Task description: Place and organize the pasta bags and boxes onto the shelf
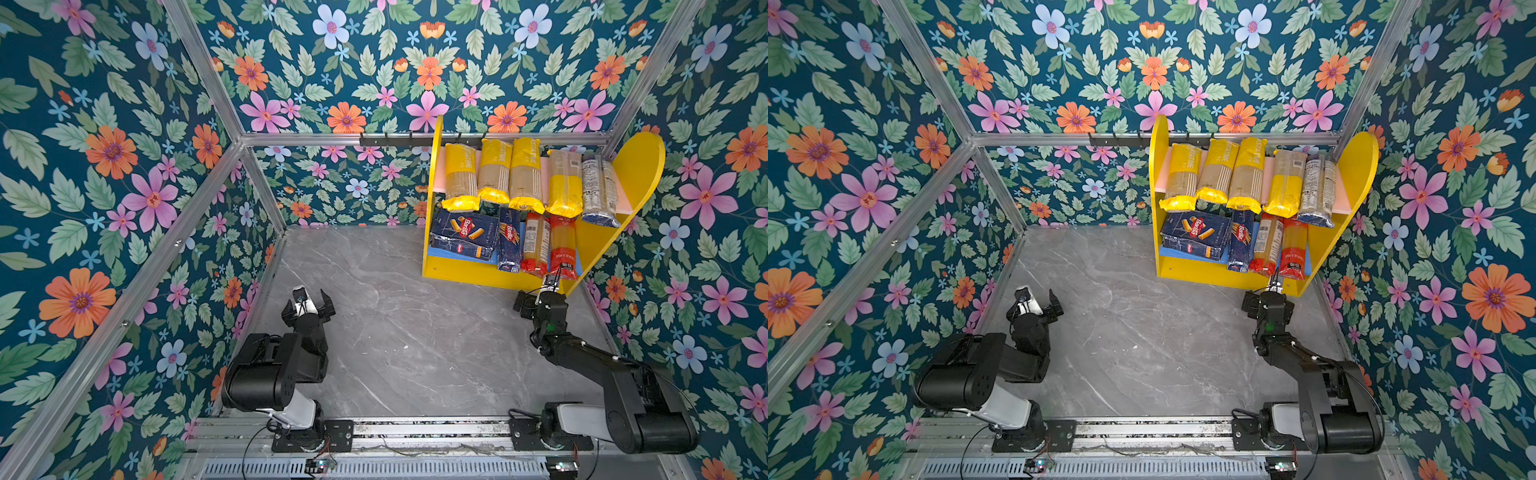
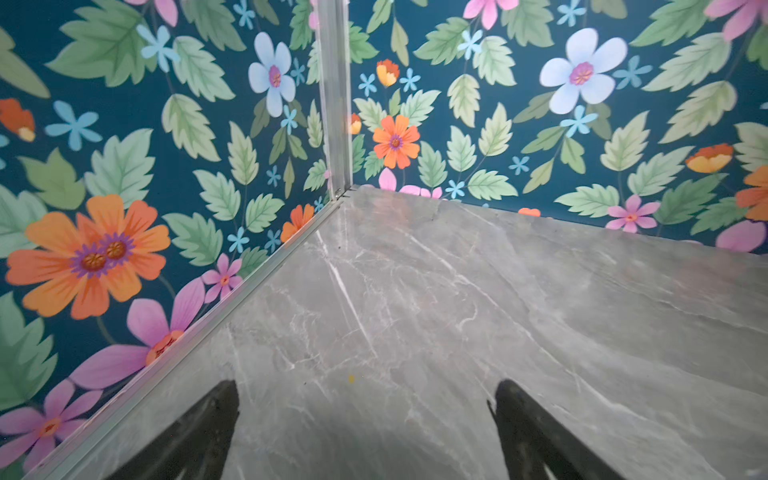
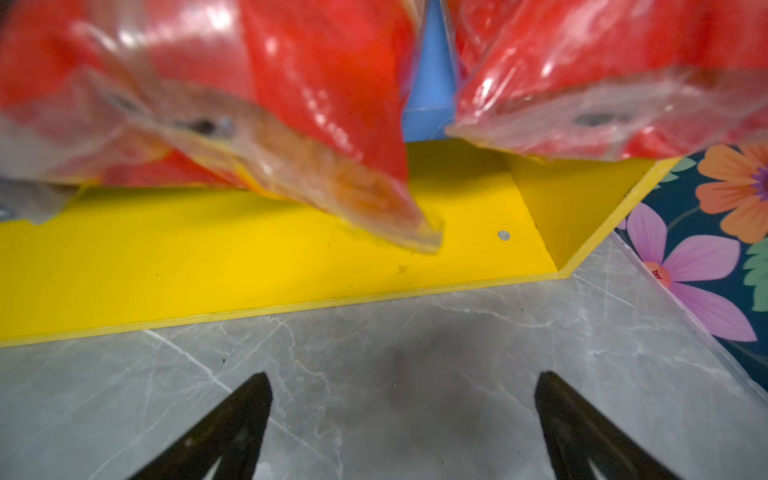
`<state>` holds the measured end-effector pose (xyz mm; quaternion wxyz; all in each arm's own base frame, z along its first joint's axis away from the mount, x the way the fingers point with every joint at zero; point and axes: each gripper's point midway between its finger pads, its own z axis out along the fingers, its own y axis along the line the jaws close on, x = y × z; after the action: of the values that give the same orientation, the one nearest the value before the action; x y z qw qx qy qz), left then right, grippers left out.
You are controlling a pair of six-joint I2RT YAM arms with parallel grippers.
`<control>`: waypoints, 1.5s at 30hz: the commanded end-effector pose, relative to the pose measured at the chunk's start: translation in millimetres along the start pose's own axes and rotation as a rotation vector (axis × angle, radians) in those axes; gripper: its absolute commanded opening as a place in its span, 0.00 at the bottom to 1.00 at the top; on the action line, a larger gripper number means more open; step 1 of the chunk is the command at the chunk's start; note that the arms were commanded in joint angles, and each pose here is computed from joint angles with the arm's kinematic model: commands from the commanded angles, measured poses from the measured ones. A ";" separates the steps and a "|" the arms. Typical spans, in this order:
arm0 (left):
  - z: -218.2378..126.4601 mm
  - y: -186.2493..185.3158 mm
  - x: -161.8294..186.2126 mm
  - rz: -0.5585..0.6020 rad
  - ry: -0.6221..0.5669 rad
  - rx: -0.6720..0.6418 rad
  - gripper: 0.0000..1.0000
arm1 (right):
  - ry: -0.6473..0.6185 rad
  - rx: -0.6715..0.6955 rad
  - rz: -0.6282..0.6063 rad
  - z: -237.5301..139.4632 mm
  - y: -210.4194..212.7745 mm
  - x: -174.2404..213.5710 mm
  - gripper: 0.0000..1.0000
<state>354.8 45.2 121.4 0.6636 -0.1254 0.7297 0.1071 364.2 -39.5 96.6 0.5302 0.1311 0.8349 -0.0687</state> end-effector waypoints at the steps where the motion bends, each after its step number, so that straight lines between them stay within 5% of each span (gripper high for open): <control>1: 4.5 -7.9 -7.5 0.009 -0.050 0.036 0.98 | -0.100 -0.013 -0.006 7.3 4.6 -16.3 0.99; 7: 22.7 -18.9 5.6 0.043 0.057 0.056 1.00 | -0.072 -0.034 0.005 6.9 6.0 -12.7 0.99; 13: 23.0 -18.5 2.1 0.044 0.036 0.056 1.00 | -0.091 -0.160 -0.011 5.1 19.9 -2.9 0.99; 45: 21.8 -16.7 1.4 0.045 0.032 0.047 1.00 | -0.094 -0.163 -0.020 4.4 20.4 -3.2 0.99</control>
<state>379.7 35.5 112.7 0.6449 -0.0953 0.7518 0.0994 371.1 -22.5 88.0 0.5603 0.0784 0.8245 -0.0141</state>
